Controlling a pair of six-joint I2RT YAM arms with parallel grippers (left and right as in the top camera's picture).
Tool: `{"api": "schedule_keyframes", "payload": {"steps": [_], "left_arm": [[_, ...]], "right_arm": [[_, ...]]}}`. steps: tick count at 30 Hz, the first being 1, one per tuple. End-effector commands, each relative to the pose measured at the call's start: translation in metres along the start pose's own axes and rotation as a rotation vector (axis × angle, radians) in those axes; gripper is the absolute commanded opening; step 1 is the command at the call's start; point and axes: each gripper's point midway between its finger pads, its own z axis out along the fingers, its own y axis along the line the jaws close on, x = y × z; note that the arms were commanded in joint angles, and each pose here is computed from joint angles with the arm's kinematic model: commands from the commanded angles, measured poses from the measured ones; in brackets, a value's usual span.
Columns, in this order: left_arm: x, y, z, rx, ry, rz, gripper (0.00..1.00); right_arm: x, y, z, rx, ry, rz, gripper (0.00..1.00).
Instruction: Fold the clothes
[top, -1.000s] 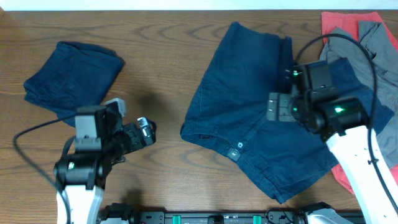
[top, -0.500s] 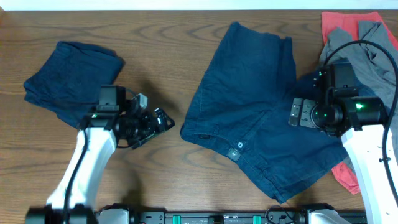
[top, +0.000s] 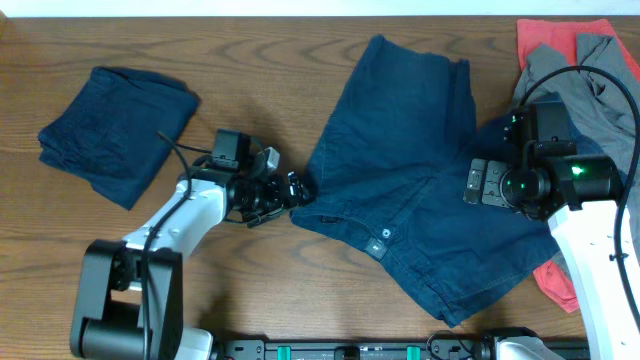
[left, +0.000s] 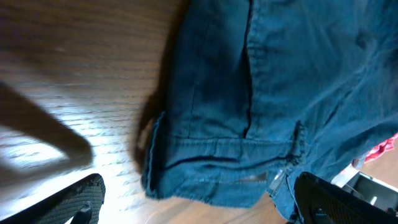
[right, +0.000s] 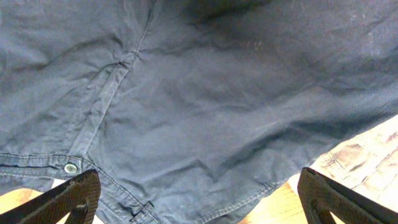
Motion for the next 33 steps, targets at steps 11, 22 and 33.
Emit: {"api": "schedule_keyframes", "payload": {"steps": [11, 22, 33], "left_arm": [[0.007, 0.005, 0.015, -0.036, 0.027, -0.015, 0.06], [-0.125, 0.009, -0.101, -0.233, -0.364, 0.058, 0.06], [-0.169, 0.007, -0.199, -0.272, -0.534, -0.005, 0.98]], "right_arm": [[-0.005, -0.007, -0.004, 0.012, -0.020, 0.029, 0.99], [-0.005, -0.007, -0.004, 0.011, -0.021, 0.035, 0.99], [-0.006, -0.007, -0.004, 0.011, -0.020, 0.056, 0.99]]}}
